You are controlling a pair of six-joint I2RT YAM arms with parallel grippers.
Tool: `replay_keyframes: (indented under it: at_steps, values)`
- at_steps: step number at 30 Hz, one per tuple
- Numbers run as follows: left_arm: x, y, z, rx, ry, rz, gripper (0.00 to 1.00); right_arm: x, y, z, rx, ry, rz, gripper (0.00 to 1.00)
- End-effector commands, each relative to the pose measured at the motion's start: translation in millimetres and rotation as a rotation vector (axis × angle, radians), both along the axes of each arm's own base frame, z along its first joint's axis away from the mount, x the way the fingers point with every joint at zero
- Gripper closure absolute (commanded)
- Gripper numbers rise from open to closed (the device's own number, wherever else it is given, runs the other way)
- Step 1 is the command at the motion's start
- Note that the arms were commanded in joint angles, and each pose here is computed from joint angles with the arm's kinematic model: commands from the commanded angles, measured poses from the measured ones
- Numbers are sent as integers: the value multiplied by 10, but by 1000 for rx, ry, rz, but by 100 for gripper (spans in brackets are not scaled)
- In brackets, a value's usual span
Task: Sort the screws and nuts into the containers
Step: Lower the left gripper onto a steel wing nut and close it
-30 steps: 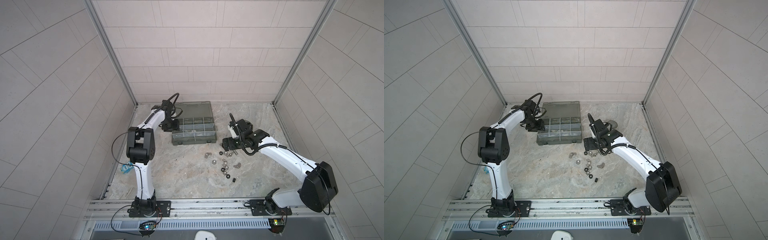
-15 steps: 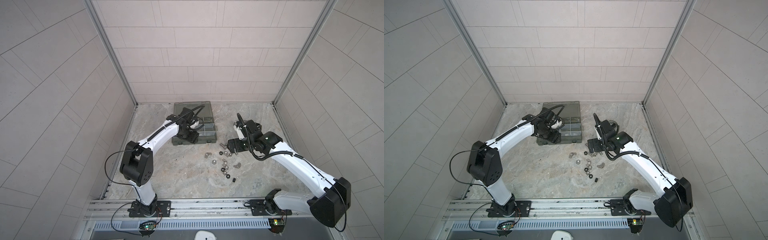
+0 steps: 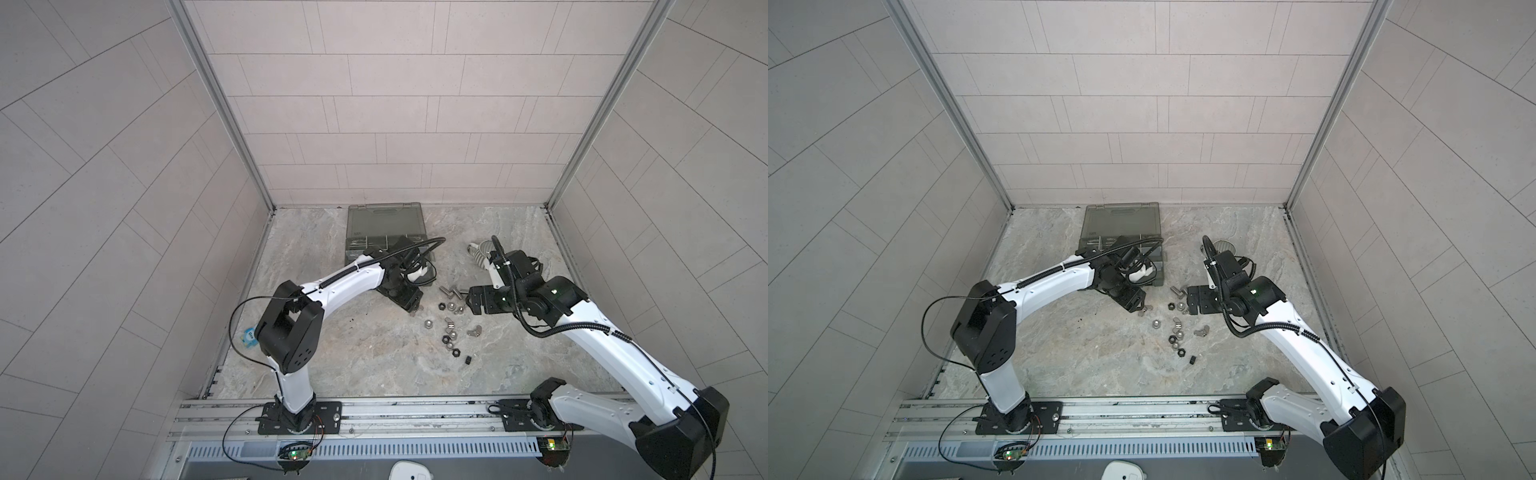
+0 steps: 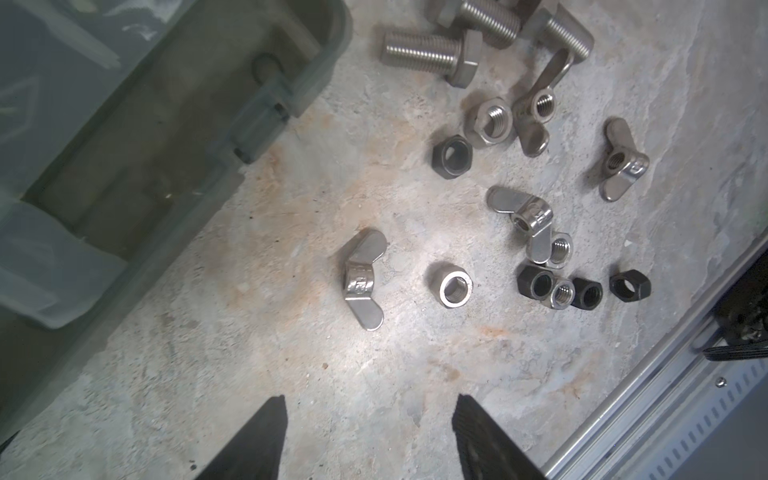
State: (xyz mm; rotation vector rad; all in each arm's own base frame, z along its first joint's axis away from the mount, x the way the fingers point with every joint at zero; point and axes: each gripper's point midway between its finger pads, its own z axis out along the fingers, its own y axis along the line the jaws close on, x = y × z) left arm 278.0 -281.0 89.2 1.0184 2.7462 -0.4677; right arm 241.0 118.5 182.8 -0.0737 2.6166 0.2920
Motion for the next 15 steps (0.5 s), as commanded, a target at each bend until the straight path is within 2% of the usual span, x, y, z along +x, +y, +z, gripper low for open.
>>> replay_keyframes:
  at_steps: [1, 6, 12, 15]
  values:
    - [-27, -1, -174, 25, 14, 7, 29, -128, -144, 7, -11, 10, -59, 1]
    - [33, -1, -318, 73, -20, 37, 29, -277, -261, 1, -27, 19, -78, 1]
    - [116, -82, -423, 76, -40, 61, 29, -348, -325, 18, -29, 13, -88, 1]
    - [129, -134, -457, 64, -33, 61, 36, -367, -346, 27, -30, 10, -92, 1]
